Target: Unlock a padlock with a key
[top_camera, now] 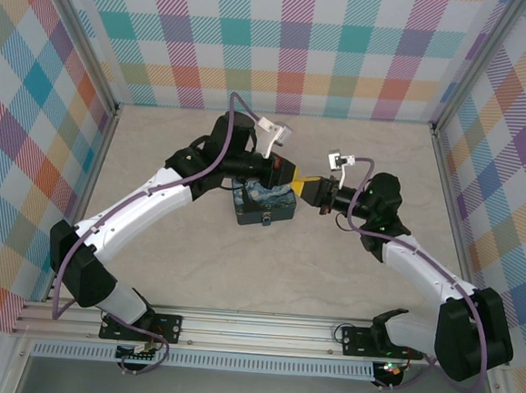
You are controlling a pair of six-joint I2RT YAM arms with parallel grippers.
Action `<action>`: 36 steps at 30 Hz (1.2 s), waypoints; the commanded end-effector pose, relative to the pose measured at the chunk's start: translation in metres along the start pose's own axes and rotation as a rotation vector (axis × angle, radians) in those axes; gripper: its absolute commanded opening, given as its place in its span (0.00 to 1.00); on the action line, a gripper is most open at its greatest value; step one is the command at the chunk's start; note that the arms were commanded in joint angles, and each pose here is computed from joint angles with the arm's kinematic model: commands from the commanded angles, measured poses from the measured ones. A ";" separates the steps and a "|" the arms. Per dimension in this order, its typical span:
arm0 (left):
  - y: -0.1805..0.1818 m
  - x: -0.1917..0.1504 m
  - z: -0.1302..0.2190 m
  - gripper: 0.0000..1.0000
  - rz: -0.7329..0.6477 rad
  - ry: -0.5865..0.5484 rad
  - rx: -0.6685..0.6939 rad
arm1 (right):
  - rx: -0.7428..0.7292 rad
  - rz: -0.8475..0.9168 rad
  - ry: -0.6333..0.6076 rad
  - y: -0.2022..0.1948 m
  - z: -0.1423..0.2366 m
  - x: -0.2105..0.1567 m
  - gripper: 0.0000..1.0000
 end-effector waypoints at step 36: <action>0.105 -0.170 -0.041 0.69 0.449 0.072 0.357 | -0.686 -0.131 0.045 -0.072 0.038 -0.054 0.04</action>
Point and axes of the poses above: each hand's point on the last joint's axis, 136 mm out from that joint toward the fingers, its own z axis back along the fingers, its own y axis along the line the jaws close on, x = y × z, the point moved 8 cm from there along z, back along the fingers, and after that the axes turned 3 degrees about -z, right-handed, at the moved point
